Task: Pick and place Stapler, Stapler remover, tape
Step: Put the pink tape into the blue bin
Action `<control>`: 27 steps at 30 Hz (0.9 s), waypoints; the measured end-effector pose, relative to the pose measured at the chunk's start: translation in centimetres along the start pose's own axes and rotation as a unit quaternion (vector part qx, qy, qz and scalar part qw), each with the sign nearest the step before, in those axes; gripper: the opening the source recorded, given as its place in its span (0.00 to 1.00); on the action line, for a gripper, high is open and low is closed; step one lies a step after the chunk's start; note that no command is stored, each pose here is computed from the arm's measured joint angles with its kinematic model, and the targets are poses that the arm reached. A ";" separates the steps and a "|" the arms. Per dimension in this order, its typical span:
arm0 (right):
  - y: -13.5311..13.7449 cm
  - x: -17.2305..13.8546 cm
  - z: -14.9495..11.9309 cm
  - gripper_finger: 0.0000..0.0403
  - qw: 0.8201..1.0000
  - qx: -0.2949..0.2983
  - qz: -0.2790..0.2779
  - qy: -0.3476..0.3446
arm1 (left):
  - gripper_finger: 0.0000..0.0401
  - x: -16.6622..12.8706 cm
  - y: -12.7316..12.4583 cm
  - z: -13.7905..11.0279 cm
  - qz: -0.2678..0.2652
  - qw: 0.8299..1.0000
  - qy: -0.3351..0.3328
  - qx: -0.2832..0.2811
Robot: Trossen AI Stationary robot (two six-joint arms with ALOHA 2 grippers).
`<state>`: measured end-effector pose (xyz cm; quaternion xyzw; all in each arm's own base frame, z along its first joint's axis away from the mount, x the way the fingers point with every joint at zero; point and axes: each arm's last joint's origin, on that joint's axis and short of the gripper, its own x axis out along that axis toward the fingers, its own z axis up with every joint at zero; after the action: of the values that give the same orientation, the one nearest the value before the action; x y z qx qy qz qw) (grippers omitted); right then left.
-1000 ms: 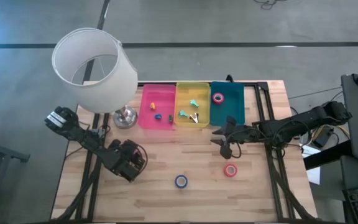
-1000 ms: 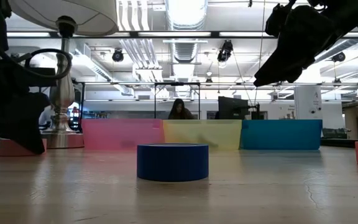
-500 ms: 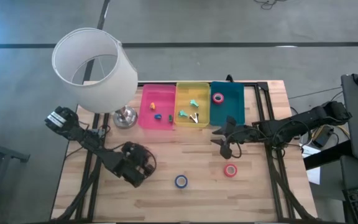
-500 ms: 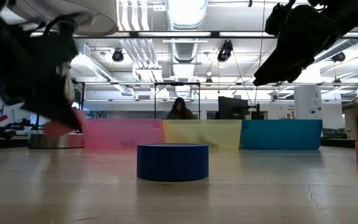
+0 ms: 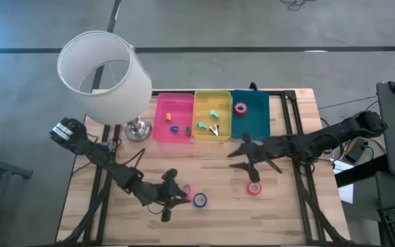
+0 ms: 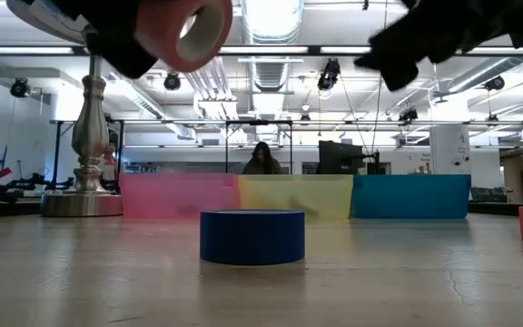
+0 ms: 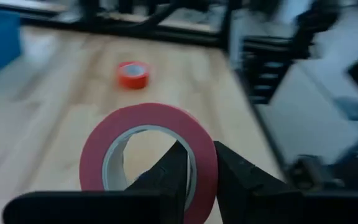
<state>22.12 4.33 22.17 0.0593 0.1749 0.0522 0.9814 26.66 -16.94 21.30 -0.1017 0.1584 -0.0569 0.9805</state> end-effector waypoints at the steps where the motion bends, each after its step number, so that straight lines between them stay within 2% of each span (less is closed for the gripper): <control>1: 0.3 0.0 0.1 0.45 1.000 -0.017 0.016 -0.015 | 0.15 0.1 0.0 0.1 -0.011 1.000 -0.002 -0.003; 5: 1.9 -0.3 0.6 0.45 0.991 -0.096 0.063 -0.067 | 0.15 0.3 0.6 0.4 -0.019 1.000 -0.003 -0.017; 9: 3.4 -0.4 0.9 0.45 0.979 -0.146 0.093 -0.106 | 0.16 0.7 1.4 0.8 -0.034 0.999 0.000 -0.037; 16: 5.1 1.9 1.1 0.45 0.960 -0.227 0.105 -0.122 | 0.16 1.2 2.3 2.4 -0.105 0.993 -0.034 -0.050; 19: 5.4 3.4 1.2 0.45 0.959 -0.243 0.099 -0.110 | 0.16 1.2 2.3 2.7 -0.124 0.990 -0.046 -0.046; 23: 6.0 5.4 1.8 0.45 0.953 -0.269 0.097 -0.103 | 0.16 1.3 2.3 2.5 -0.125 0.990 -0.047 -0.037; 27: 6.7 7.4 2.4 0.45 0.952 -0.272 0.097 -0.099 | 0.16 1.7 2.3 2.0 -0.122 0.991 -0.037 -0.035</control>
<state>29.35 11.62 22.83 -0.1881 0.0495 0.1863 0.9631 29.13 -14.59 22.15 -0.1566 0.1102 -0.1668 0.9672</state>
